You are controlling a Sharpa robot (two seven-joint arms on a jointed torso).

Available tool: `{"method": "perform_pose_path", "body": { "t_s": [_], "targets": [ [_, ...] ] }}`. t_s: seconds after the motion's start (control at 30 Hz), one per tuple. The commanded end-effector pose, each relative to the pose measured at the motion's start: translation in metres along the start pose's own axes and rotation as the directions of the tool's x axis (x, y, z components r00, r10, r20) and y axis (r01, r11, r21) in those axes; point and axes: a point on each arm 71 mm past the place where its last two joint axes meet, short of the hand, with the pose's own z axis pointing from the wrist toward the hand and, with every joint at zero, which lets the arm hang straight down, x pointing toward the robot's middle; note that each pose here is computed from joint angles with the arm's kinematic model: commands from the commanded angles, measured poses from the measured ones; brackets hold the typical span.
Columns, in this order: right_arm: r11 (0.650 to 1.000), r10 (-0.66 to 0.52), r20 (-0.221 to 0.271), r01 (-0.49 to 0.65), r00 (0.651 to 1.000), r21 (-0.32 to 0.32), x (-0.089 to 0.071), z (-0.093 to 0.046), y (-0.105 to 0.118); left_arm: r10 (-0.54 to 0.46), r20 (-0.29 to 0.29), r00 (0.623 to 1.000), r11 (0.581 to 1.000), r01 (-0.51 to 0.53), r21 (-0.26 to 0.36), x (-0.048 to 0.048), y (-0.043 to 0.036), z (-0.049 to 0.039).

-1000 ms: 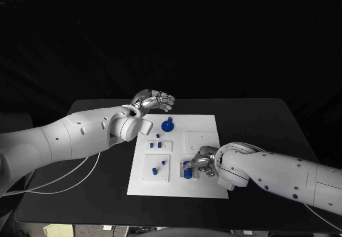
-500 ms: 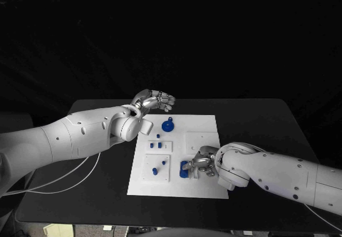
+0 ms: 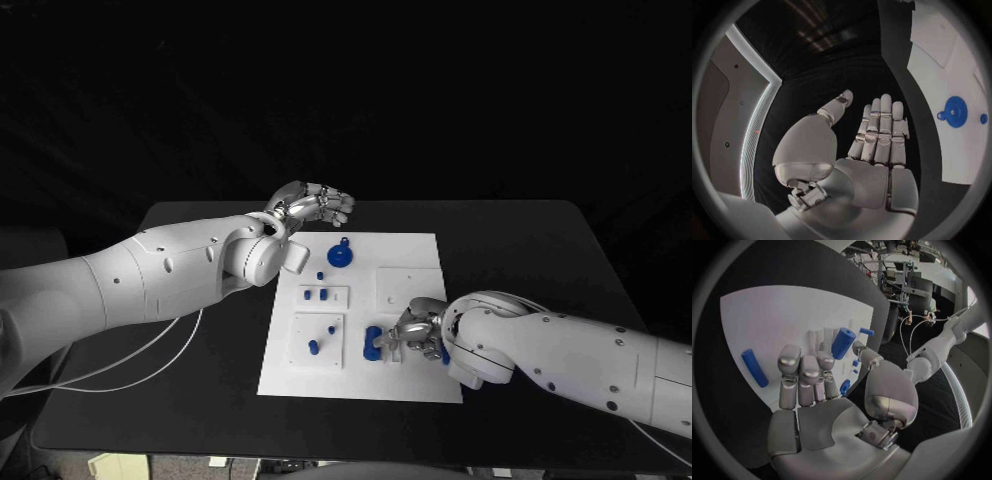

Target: Assemble the parts on the task board

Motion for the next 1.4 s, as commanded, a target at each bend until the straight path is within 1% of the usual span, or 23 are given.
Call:
{"method": "perform_pose_path", "body": {
  "t_s": [0.03,0.13,0.27,0.43,0.57,0.8,1.07,1.4],
  "targets": [
    [0.997,-0.035,-0.003,0.035,0.999,-0.072,0.004,-0.007,0.004,-0.009,-0.014,1.0,1.0,0.009,0.006,0.0012,-0.0015,0.0],
    [0.995,-0.034,-0.001,0.034,0.999,-0.094,0.006,-0.013,0.004,-0.009,-0.014,1.0,1.0,0.009,0.006,0.0012,-0.0015,-0.0001],
    [0.993,-0.056,-0.007,0.055,0.998,-0.103,0.008,-0.016,0.004,-0.009,-0.014,1.0,1.0,0.009,0.006,0.001,-0.0015,-0.0002],
    [0.99,-0.096,0.005,0.096,0.995,-0.102,0.008,-0.013,0.008,-0.01,-0.015,1.0,1.0,0.01,0.006,0.001,-0.0015,-0.0003],
    [0.989,-0.116,0.025,0.118,0.993,-0.09,0.007,-0.011,0.01,-0.009,-0.014,1.0,1.0,0.009,0.006,0.0011,-0.0015,-0.0003],
    [0.989,-0.115,0.02,0.116,0.993,-0.088,0.012,-0.007,0.012,-0.01,-0.018,1.0,1.0,0.011,0.006,0.0025,-0.0016,0.0001],
    [0.989,-0.124,0.025,0.125,0.992,-0.076,0.015,-0.004,0.012,-0.01,-0.016,1.0,1.0,0.01,0.005,0.0015,-0.0015,-0.0002],
    [0.993,-0.113,0.047,0.115,0.992,-0.037,0.009,0.0,0.003,-0.01,-0.015,1.0,1.0,0.01,0.003,0.0003,-0.0013,-0.0008]
  ]
}}
